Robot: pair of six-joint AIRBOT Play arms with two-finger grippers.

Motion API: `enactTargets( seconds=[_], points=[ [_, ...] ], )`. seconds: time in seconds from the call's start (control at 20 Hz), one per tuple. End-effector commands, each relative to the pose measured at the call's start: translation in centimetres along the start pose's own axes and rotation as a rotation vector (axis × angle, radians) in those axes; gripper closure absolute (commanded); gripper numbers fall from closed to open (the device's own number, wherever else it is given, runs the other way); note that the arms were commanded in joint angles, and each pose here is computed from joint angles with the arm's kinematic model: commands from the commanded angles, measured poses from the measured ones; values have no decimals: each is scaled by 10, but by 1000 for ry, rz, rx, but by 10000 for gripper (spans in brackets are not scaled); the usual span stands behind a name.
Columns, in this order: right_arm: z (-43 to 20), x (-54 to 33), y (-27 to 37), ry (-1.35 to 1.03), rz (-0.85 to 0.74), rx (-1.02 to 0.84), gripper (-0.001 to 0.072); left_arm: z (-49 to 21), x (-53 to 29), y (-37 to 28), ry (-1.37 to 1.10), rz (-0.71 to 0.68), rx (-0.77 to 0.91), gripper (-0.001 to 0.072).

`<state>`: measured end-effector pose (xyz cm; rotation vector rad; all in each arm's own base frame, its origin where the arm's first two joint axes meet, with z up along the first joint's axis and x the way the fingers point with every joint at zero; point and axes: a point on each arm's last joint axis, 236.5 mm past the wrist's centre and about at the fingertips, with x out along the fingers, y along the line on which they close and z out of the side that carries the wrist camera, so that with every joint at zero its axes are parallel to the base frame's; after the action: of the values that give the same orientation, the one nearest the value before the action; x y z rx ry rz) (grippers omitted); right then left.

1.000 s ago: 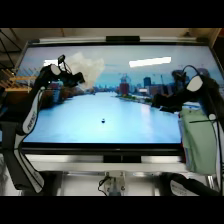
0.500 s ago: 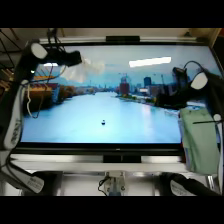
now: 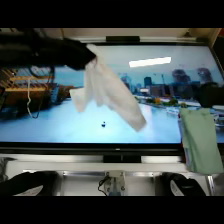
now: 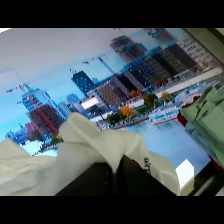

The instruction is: Fold the shirts.

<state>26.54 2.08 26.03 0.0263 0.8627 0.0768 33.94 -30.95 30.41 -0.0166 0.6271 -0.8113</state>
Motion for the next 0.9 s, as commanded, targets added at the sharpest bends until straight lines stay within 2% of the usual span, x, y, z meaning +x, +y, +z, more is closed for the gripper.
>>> enactTargets(
  seconds=[0.0, 0.2, 0.25, 0.3, 0.35, 0.45, 0.5, 0.6, 0.7, 0.85],
  points=[
    [-30, -27, 4, 34, 11, 26, 165, -59, 48, -26, 119, -9, -42, 676],
    [-72, 35, 10, 208, 50, 47, 165, -147, 136, -31, 287, -19, -180, 669],
    [-85, 55, 14, 247, 68, 66, 164, -167, 148, -35, 351, -36, -208, 509],
    [-98, 74, 21, 280, 102, 94, 159, -182, 153, -38, 412, -59, -221, 121],
    [-109, 91, 32, 302, 148, 122, 80, -195, 150, -32, 471, -51, -221, -8],
    [-121, 111, 52, 320, 235, 172, 79, -222, 112, 6, 657, 16, -153, -8],
    [-124, 120, 59, 315, 269, 199, 79, -234, 84, 41, 759, 106, -109, -9],
    [-126, 137, 65, 290, 295, 243, 79, -241, 29, 124, 844, 370, -92, -8],
    [-134, 153, 69, 311, 313, 278, 79, -249, 2, 166, 814, 456, -238, -8],
    [-141, 185, 80, 350, 316, 252, 79, -295, 8, 187, 801, 408, -494, -8]
  ],
)
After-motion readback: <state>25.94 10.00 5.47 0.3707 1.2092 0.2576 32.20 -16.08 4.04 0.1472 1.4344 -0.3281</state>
